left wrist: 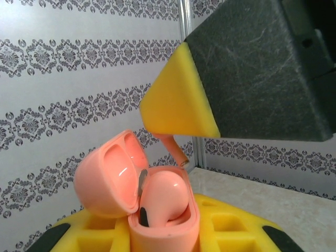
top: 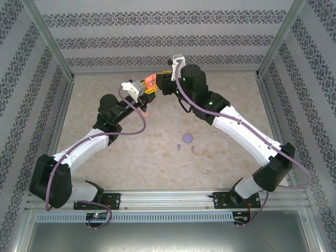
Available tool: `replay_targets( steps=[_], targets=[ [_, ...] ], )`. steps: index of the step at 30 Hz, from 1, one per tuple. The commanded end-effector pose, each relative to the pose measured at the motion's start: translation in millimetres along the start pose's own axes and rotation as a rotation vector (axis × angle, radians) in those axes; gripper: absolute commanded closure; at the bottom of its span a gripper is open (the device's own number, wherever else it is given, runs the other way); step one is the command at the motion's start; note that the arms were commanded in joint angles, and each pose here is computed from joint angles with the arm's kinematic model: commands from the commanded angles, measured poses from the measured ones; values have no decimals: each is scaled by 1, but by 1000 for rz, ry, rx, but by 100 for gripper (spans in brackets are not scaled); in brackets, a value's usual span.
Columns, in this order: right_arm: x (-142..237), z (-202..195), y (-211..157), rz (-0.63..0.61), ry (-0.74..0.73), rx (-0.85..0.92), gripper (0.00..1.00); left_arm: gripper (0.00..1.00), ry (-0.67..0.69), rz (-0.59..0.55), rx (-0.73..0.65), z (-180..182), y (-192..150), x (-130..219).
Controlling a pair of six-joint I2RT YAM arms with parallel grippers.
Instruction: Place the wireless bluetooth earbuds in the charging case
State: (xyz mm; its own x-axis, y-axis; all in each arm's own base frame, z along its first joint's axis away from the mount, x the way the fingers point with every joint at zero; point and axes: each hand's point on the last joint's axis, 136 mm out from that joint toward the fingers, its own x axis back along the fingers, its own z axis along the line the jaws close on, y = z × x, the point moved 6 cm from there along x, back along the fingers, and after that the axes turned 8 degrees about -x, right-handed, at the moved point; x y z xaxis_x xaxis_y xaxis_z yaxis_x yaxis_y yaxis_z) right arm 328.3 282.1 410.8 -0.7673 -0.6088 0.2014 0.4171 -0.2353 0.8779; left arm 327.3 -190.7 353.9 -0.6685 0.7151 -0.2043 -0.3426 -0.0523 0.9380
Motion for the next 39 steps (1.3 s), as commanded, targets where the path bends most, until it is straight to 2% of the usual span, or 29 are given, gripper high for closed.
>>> replay_targets(
  steps=[1, 20, 29, 39],
  targets=[
    [-2, 12, 6, -23, 50, -17, 76, 100, -3, -64, -17, 0, 20, -4],
    [-14, 3, -5, -12, 17, 35, 76, 100, -7, -73, -21, -1, 23, 0],
    [-7, 6, -20, -11, 103, 139, 77, 100, -3, -87, -27, 0, 29, 1],
    [-3, 8, -39, 57, 178, 191, 77, 100, 4, -94, -27, 1, 31, 0]
  ],
)
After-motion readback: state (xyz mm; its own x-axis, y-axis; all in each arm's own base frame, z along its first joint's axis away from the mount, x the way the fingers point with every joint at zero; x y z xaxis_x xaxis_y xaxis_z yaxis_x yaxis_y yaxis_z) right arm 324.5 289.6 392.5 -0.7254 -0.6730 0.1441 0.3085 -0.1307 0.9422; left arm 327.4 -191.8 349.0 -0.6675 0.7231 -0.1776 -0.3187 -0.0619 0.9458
